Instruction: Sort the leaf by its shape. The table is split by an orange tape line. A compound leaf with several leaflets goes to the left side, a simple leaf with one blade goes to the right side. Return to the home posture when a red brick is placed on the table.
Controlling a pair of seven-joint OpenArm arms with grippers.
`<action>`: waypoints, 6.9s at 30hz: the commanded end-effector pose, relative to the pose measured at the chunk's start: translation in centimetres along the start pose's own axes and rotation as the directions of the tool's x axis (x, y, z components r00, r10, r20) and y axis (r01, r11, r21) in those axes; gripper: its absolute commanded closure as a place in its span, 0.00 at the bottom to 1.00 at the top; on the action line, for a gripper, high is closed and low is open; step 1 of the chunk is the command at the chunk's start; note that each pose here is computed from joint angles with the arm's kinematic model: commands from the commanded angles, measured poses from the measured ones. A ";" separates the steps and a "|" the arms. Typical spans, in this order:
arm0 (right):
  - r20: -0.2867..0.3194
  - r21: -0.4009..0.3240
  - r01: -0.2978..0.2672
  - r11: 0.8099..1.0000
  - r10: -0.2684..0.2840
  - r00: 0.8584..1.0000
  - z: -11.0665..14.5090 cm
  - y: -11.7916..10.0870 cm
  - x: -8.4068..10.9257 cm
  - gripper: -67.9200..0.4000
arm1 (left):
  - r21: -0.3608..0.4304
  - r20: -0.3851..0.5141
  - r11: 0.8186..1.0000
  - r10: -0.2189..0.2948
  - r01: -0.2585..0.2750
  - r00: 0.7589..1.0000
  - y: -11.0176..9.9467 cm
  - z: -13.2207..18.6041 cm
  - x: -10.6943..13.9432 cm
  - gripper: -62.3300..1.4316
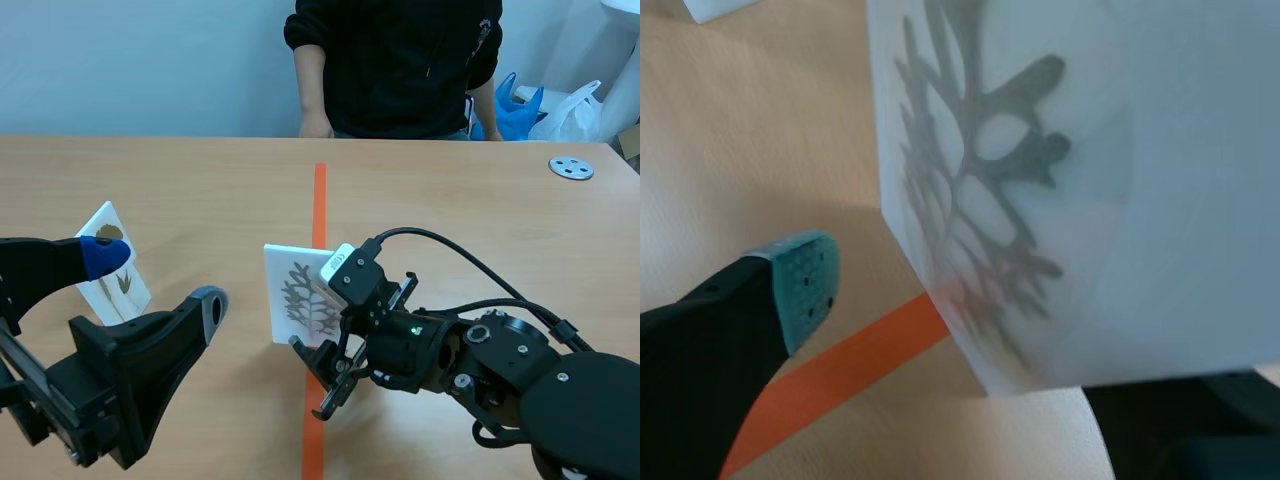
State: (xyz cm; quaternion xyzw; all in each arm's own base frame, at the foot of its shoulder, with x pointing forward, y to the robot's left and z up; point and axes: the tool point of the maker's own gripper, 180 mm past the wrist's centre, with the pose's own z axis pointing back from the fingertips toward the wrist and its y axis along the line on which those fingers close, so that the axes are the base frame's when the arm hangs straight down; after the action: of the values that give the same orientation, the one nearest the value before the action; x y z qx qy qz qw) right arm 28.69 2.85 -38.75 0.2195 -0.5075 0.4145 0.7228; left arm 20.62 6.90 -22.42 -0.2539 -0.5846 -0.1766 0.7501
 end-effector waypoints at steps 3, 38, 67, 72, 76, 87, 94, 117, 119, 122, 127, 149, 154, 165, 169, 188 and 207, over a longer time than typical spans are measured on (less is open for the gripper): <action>0.037 -0.011 -0.013 1.000 0.013 0.999 0.1 -0.7 1.2 0.59 | -0.006 0.032 1.000 0.006 -0.005 0.999 -0.2 -0.1 0.7 0.00; 0.260 -0.307 0.033 0.951 0.051 0.964 8.6 -10.1 9.2 0.94 | -0.004 0.028 1.000 -0.005 0.005 1.000 -0.2 -0.1 0.6 0.00; 0.317 -0.720 0.448 0.530 -0.323 0.892 20.7 -26.1 -1.5 0.94 | -0.004 0.030 1.000 -0.006 0.006 1.000 -0.1 -0.1 0.7 0.00; 0.354 -0.721 0.493 0.487 -0.352 0.866 19.7 -27.9 -2.2 0.94 | -0.003 0.028 1.000 -0.009 0.009 1.000 -0.1 -0.1 0.6 0.00; 0.337 -0.730 0.491 0.475 -0.375 0.864 18.2 -28.2 -3.4 0.94 | -0.003 0.028 1.000 -0.009 0.009 1.000 -0.1 -0.1 0.6 0.00; 0.203 -0.778 0.362 0.513 -0.340 0.918 16.2 -27.4 -5.1 0.86 | -0.003 0.028 1.000 -0.009 0.009 1.000 -0.1 -0.1 0.6 0.00; 0.199 -0.777 0.361 0.516 -0.342 0.918 16.1 -27.2 -5.3 0.74 | -0.003 0.027 1.000 -0.012 0.012 1.000 -0.1 -0.1 0.6 0.00; 0.332 -0.776 0.334 0.535 -0.105 0.938 24.6 -29.4 7.2 0.38 | -0.002 0.016 0.999 -0.032 0.032 0.999 -0.1 -0.1 0.4 0.00; 0.343 -0.775 0.318 0.547 -0.060 0.937 25.9 -28.8 8.8 0.38 | -0.002 0.016 0.999 -0.032 0.032 0.999 -0.1 -0.1 0.4 0.00; 0.329 -0.741 0.278 0.612 -0.030 0.944 26.1 -26.5 10.3 0.38 | 0.000 0.016 0.999 -0.032 0.032 0.999 -0.1 -0.1 0.4 0.00; 0.317 -0.612 0.241 0.753 -0.046 0.947 24.2 -21.0 10.9 0.21 | 0.001 0.015 0.999 -0.035 0.035 0.999 -0.1 -0.1 0.4 0.00; 0.194 -0.305 0.286 0.909 -0.235 0.952 22.1 -5.3 9.5 0.00 | 0.032 -0.025 0.996 -0.087 0.087 0.996 0.8 0.0 -0.1 0.00; 0.192 -0.309 0.292 0.905 -0.241 0.951 22.1 -5.2 9.2 0.00 | 0.070 -0.044 0.996 -0.054 0.057 0.998 1.5 0.1 -0.5 0.00; 0.197 -0.313 0.291 0.904 -0.238 0.951 22.1 -5.3 9.4 0.00 | 0.066 -0.044 0.998 -0.017 0.020 0.999 1.4 0.1 -0.5 0.00; 0.188 -0.320 0.283 0.904 -0.232 0.954 22.2 -5.4 9.2 0.00 | 0.066 -0.045 0.998 -0.017 0.020 0.999 1.4 0.1 -0.5 0.00; 0.184 -0.323 0.280 0.904 -0.230 0.956 22.2 -5.4 9.1 0.00 | 0.066 -0.047 0.998 -0.017 0.020 0.999 1.4 0.1 -0.6 0.00; 0.134 -0.371 0.263 0.891 -0.229 0.964 22.1 -7.2 6.5 0.00 | 0.065 -0.051 0.998 -0.016 0.020 0.999 1.4 0.1 -0.7 0.00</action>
State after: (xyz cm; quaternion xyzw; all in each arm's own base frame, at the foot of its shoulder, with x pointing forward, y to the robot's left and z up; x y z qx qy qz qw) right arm 22.82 -14.98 -23.88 0.1507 -0.5665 0.2067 0.7834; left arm 21.11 8.32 -23.79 -0.2115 -0.5666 -0.1701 0.7780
